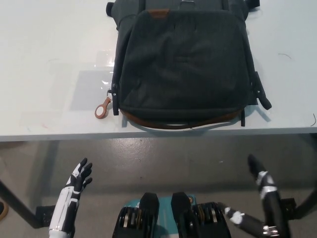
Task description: A bag is kept in the middle of the table with its flap loosely closed and the robot uses its right hand to adjust it and opens it
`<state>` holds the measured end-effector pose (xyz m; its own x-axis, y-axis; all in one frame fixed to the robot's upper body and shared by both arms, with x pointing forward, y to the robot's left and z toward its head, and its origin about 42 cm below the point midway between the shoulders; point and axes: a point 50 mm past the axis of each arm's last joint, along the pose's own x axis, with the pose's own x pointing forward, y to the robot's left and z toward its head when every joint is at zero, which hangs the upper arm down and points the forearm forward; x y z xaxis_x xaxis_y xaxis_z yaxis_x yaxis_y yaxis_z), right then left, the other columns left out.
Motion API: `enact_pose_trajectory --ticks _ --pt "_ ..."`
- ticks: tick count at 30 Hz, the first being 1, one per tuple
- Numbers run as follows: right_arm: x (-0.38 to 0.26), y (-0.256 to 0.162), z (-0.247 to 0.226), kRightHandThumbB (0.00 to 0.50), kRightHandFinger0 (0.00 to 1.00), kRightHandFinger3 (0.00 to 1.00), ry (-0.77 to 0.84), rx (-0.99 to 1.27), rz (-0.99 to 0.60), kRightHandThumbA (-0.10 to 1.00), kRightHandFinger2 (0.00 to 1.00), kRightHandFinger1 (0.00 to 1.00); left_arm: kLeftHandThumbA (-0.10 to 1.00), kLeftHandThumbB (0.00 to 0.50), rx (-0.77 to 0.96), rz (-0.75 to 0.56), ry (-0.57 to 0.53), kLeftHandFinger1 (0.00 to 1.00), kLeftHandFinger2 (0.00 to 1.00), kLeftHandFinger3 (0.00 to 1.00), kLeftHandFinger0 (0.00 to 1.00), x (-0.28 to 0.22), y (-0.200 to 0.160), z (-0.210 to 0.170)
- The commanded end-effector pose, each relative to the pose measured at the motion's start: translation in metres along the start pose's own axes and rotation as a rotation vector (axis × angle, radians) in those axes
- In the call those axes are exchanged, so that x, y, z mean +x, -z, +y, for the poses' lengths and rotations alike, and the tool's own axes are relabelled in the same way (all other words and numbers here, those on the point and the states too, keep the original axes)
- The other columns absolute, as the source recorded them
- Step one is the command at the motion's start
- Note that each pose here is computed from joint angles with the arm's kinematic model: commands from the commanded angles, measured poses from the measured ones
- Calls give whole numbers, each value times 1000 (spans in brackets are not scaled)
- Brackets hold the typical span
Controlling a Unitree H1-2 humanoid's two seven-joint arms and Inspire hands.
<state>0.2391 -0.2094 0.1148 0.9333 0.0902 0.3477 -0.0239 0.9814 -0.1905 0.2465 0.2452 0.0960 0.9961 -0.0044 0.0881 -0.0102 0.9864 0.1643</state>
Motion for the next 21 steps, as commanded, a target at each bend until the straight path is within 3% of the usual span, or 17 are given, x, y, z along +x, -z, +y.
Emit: enact_pose_trajectory --ticks 1,4,6,10,14,17,21 --pt "25 -49 -31 349 1000 1000 -8 -111 -193 1000 1000 1000 1000 105 40 -80 -2 1000 1000 1000 1000 -3 -10 6" --pt "48 -69 -51 351 1000 1000 -2 -148 -249 1000 1000 1000 1000 99 48 -82 -1 1000 1000 1000 1000 -4 -9 6" --pt "66 -81 -62 417 1000 1000 -12 -129 -240 1000 1000 1000 1000 106 45 -80 3 1000 1000 1000 1000 -5 -8 6" --pt "100 -96 -77 460 1000 1000 -14 -66 -236 1000 1000 1000 1000 106 47 -75 5 1000 1000 1000 1000 -6 -7 6" --pt "138 -116 -93 405 1000 1000 -22 -26 -239 1000 1000 1000 1000 104 56 -77 0 1000 1000 1000 1000 -6 -6 6" --pt "176 -129 -103 299 1000 1000 -50 25 -235 1000 1000 1000 1000 111 58 -76 -4 1000 1000 1000 1000 -7 -6 8" --pt "217 -132 -105 259 1000 1000 -75 53 -200 1000 1000 1000 1000 88 65 -72 -2 1000 1000 1000 1000 -8 -5 10"
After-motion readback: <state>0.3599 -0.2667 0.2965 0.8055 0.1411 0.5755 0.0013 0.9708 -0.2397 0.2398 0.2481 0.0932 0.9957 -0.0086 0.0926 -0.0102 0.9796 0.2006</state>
